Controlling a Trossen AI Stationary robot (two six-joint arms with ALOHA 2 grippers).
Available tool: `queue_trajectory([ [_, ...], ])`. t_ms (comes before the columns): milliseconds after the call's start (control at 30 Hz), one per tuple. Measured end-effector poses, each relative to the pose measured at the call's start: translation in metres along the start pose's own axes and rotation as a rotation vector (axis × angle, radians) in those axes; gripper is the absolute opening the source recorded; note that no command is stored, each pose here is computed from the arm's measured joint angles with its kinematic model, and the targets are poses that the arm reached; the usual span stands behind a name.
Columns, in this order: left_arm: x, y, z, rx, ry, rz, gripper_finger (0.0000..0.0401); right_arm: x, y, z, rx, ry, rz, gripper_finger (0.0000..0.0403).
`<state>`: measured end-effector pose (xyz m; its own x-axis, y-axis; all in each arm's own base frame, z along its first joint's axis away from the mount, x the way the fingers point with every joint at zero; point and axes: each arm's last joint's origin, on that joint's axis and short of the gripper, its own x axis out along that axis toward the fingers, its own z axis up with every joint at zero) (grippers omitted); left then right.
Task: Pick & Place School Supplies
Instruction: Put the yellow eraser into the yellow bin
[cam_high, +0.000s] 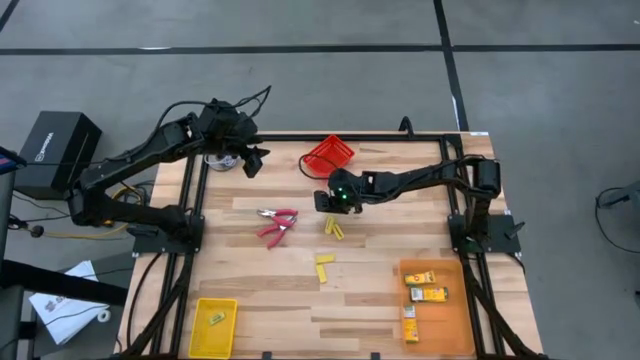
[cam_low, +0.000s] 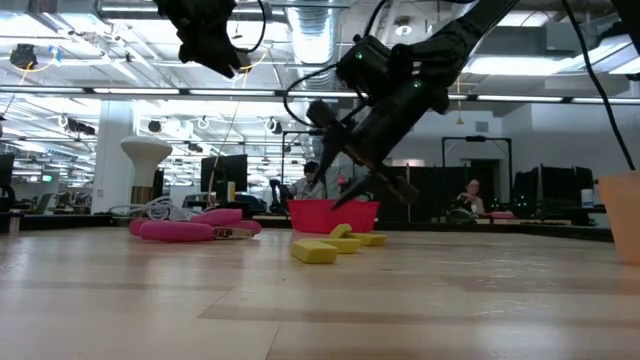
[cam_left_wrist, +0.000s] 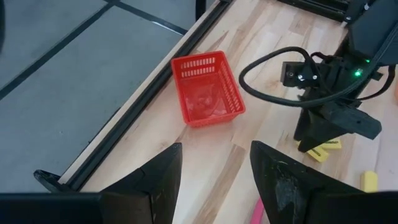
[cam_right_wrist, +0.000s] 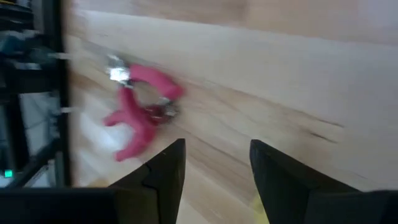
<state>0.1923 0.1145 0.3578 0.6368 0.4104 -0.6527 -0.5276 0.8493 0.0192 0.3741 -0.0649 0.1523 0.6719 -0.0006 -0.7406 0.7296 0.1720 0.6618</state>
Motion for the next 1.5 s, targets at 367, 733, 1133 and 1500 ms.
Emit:
queue_trajectory([
  [367, 0.0, 0.015, 0.0, -0.042, 0.001, 0.027, 0.0186, -0.002, -0.015, -0.003, -0.001, 0.11, -0.125, 0.0179],
  [733, 0.0, 0.016, 0.0, -0.046, 0.0, 0.022, 0.0186, 0.001, -0.015, -0.011, -0.014, 0.132, -0.147, 0.0177],
  [1133, 0.0, 0.016, -0.001, -0.046, 0.003, 0.022, 0.0186, 0.002, -0.016, -0.011, -0.003, 0.113, -0.14, 0.0176],
  [1500, 0.0, 0.016, -0.001, -0.03, 0.003, 0.023, 0.0186, 0.01, -0.023, -0.011, 0.03, 0.08, -0.106, 0.0173],
])
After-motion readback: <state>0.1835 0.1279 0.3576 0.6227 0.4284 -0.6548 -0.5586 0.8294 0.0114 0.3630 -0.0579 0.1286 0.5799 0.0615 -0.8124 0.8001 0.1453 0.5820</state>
